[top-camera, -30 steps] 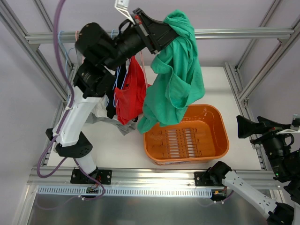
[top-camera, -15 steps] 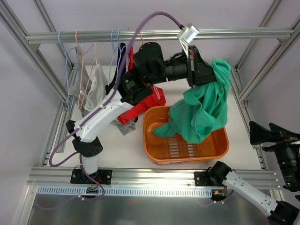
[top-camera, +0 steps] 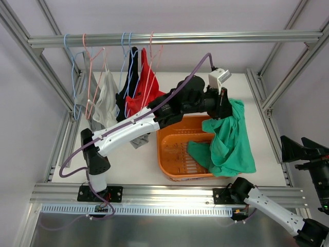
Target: Remove the tank top from the hanger
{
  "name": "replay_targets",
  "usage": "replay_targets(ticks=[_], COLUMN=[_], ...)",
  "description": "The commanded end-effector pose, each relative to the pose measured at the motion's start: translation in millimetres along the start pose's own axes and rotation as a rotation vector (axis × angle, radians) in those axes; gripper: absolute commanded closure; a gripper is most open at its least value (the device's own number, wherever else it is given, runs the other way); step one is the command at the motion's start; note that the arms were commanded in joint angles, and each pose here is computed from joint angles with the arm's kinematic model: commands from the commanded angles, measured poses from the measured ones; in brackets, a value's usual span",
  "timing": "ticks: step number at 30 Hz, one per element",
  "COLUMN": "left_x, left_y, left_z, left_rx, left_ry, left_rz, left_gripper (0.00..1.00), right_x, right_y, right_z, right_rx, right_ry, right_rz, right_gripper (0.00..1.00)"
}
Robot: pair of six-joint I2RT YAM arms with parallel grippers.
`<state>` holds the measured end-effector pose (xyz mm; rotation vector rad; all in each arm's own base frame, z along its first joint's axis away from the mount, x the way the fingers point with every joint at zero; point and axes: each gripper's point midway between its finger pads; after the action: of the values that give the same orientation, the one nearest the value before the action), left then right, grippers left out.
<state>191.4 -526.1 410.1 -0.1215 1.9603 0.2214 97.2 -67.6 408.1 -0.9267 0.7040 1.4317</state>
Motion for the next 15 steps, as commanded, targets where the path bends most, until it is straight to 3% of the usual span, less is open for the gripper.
replay_targets(ticks=[1, 6, 13, 15], left_x=[-55, -2, 66, 86], left_y=[43, 58, 84, 88], left_z=[12, 68, 79, 81], left_rx=[-0.171, -0.408, -0.434, -0.431], left_ry=[-0.074, -0.008, 0.039, 0.039], left_rz=[-0.194, -0.123, 0.009, 0.067], left_gripper=[1.00, 1.00, 1.00, 0.87], right_x=[-2, 6, 32, 43], right_y=[-4, -12, -31, -37], right_z=[9, 20, 38, 50], right_rx=[-0.021, -0.035, -0.041, -0.073], right_ry=[0.011, 0.025, 0.097, 0.145], right_rz=[0.017, 0.048, 0.128, 0.173], right_gripper=[0.00, 0.01, 0.01, 0.01])
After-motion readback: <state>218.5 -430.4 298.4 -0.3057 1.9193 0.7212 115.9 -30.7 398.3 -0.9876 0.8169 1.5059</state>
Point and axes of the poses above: each gripper's point midway between its finger pads, its own y axis back along the fingers, its own z axis along the line the jaws close on, x = y × z, and after that the axes turned 9 degrees about -y, right-handed
